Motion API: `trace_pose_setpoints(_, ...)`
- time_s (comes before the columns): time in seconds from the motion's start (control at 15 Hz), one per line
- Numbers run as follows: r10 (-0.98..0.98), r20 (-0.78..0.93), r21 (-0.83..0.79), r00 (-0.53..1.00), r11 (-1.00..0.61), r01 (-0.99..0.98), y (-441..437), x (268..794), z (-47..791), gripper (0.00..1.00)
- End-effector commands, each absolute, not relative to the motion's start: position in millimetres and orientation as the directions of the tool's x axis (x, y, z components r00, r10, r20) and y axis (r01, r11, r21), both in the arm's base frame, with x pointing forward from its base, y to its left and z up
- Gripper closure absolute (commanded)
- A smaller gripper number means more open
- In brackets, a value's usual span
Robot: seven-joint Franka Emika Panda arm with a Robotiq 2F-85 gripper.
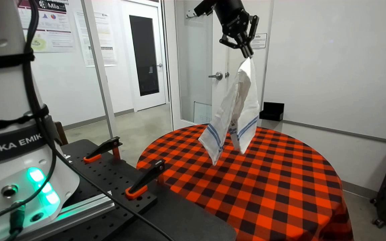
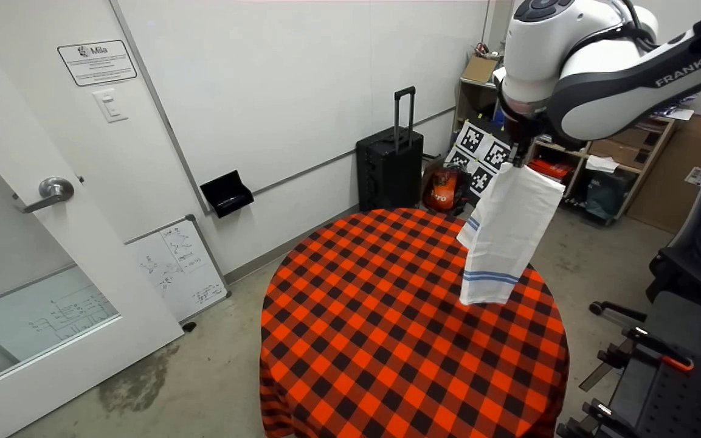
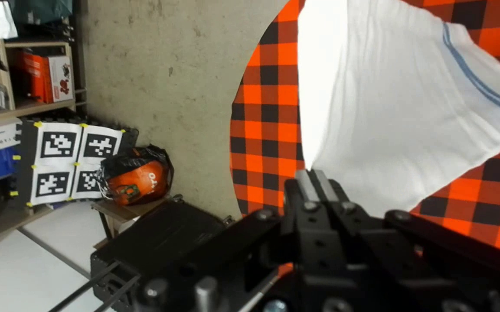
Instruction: Fold the towel
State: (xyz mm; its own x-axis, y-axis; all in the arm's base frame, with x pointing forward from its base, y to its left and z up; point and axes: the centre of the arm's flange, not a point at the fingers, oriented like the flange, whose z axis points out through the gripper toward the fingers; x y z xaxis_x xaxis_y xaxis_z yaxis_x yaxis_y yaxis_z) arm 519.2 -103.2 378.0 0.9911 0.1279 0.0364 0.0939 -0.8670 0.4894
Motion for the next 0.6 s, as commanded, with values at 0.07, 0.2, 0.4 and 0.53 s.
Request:
trace_pose_setpoints(0.07, -0.051, 0.055, 0.522, 0.997, -0.850, -0.073, -134, 568, 381, 1.00)
trace_pose_setpoints(0.2, -0.123, 0.067, 0.529, 0.990, -0.837, -0.140, -149, 585, 381, 1.00)
trace_pose_setpoints(0.4, -0.198, 0.060, 0.548, 0.978, -0.813, -0.198, -165, 604, 366, 1.00)
trace_pose_setpoints(0.53, -0.219, 0.033, 0.556, 0.975, -0.807, -0.200, -165, 610, 343, 1.00)
